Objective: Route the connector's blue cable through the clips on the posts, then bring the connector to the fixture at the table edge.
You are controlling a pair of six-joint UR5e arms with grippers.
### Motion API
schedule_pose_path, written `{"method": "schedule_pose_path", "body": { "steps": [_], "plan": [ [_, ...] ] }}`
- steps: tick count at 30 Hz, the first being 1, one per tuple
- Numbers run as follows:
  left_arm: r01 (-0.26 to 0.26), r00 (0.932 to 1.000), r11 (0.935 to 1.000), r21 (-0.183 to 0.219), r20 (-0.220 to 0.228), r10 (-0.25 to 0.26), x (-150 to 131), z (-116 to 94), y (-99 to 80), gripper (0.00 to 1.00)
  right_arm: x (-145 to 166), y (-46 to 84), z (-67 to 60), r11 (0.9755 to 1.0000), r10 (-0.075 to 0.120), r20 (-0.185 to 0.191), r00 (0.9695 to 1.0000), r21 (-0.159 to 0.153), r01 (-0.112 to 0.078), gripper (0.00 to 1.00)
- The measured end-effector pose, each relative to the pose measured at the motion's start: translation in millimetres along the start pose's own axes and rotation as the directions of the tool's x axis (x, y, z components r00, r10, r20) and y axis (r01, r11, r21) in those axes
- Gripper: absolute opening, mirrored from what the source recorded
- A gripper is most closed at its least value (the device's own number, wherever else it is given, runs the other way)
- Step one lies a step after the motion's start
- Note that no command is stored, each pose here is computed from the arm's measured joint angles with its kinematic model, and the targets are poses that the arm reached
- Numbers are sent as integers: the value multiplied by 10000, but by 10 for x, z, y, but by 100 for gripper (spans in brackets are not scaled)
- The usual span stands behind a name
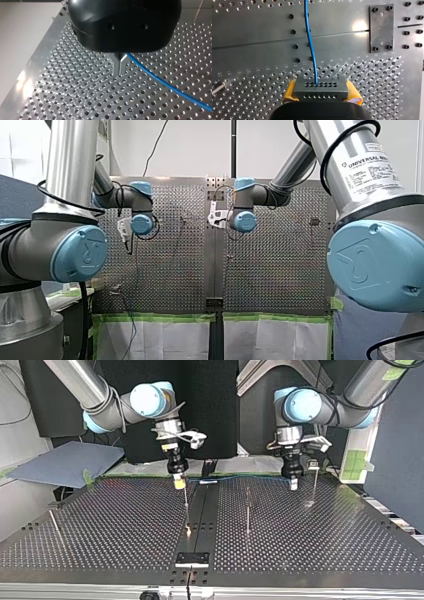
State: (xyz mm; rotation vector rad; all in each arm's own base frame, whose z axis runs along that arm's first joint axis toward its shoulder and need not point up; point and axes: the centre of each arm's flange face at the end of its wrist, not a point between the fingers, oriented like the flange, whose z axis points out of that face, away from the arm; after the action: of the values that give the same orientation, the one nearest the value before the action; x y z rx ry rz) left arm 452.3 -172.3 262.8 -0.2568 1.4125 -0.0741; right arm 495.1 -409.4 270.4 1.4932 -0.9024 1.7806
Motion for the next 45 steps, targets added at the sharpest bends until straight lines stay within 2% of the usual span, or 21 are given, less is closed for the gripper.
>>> {"method": "schedule_pose_path", "body": {
  "steps": [7,14,23,32,45],
  "plan": [
    [-86,9999,9987,508,-121,93,-4,25,-34,0,-8,75,17,9999,49,54,10000,-138,-48,0],
    [-65,9999,9945,1046,-145,81,-10,30,-124,0,-9,137,34,9997,60,61,10000,-223,-58,0],
    [11,10000,9932,1161,-81,-1,-23,94,-149,0,-21,179,47,9997,48,93,9999,-224,-46,0],
    [-4,9997,9916,1290,-259,38,186,142,-167,0,-30,251,67,9995,5,108,9999,-323,-1,0],
    [58,10000,9885,1512,-86,-46,125,246,-230,0,-43,341,91,9992,-24,131,9999,-409,29,0]
  ]
}}
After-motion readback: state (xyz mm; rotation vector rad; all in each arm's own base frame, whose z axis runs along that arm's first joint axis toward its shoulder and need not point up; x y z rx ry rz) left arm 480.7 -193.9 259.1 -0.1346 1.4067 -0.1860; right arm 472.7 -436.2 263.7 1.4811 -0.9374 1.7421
